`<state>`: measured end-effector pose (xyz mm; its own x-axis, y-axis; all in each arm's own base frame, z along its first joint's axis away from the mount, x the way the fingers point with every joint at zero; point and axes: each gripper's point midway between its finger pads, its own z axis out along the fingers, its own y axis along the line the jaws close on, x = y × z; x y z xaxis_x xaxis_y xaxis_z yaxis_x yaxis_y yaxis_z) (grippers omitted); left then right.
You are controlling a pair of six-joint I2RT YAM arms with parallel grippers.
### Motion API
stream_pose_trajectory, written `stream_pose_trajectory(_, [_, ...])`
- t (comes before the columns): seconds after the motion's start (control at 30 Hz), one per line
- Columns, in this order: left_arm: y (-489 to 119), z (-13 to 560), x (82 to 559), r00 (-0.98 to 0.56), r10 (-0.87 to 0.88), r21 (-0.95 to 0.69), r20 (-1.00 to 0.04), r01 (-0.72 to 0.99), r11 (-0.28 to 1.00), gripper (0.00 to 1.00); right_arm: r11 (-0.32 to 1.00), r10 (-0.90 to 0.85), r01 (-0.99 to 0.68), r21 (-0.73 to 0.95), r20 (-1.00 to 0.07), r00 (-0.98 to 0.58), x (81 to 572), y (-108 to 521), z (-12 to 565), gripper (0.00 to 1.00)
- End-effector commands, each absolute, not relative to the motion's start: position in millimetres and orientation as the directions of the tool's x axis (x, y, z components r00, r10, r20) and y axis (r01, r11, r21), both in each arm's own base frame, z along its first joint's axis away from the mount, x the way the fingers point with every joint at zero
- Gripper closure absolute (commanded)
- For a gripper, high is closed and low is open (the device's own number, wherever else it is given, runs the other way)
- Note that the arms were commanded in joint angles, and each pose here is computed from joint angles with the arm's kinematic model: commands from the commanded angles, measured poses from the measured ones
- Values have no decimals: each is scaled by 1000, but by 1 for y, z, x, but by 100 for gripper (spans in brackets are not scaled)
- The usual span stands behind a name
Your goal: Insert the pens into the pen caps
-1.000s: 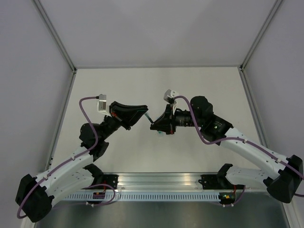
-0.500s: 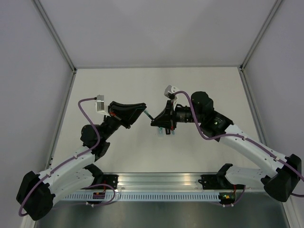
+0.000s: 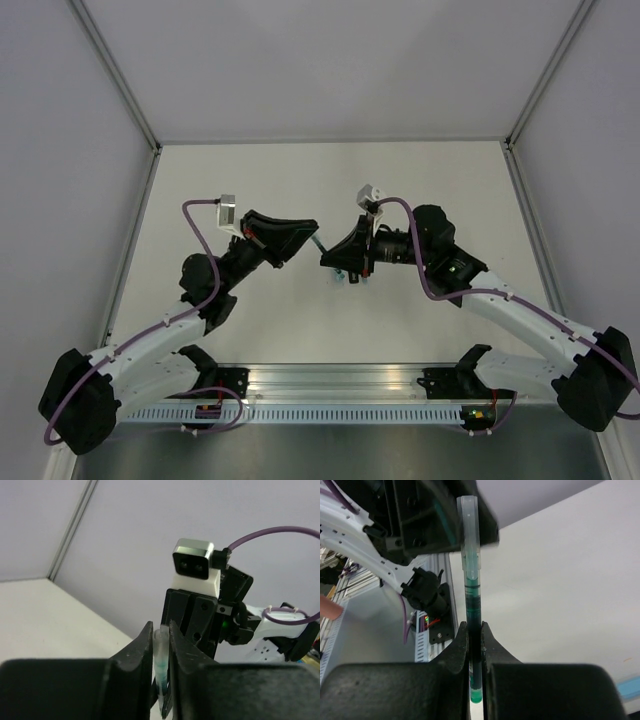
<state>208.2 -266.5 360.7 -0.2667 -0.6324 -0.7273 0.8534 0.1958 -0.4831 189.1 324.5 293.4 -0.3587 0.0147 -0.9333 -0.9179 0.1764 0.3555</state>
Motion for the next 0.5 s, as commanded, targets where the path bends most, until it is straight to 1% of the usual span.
stream_pose_trajectory(0.0, [-294,299,171,-494,-354,-570,-794,808,152,73,255,296,-952,169,-951,-90,209,306,378,100])
stream_pose_trajectory(0.07, [-287,306,187,-465,-398,-577,-791,782,235,58,274,263,-941,201,-956,-127,201,298,356,100])
stream_pose_trajectory(0.1, [-286,317,191,-438,-414,-562,-798,789,249,54,294,227,-926,238,-958,-175,201,295,327,100])
stream_pose_trajectory(0.13, [-286,315,198,-443,-414,-573,-796,772,276,49,316,228,-912,262,-954,-195,198,289,319,100])
stream_pose_trajectory(0.2, [-288,323,205,-440,-409,-574,-799,762,300,30,379,172,-850,364,-931,-322,195,278,272,100])
stream_pose_trajectory(0.3, [-286,331,212,-412,-405,-552,-817,761,340,21,473,160,-762,443,-893,-420,195,263,234,100])
stream_pose_trajectory(0.33, [-284,330,216,-399,-409,-547,-821,754,363,19,547,196,-708,447,-890,-411,204,250,231,100])
stream_pose_trajectory(0.4, [-281,323,219,-381,-382,-523,-842,749,407,14,650,192,-601,465,-866,-462,212,233,206,100])
stream_pose_trajectory(0.43, [-279,318,223,-376,-375,-519,-847,736,435,12,753,189,-485,445,-852,-489,224,215,185,100])
stream_pose_trajectory(0.47, [-277,312,228,-377,-366,-518,-851,717,466,9,806,185,-408,429,-838,-514,230,204,171,100])
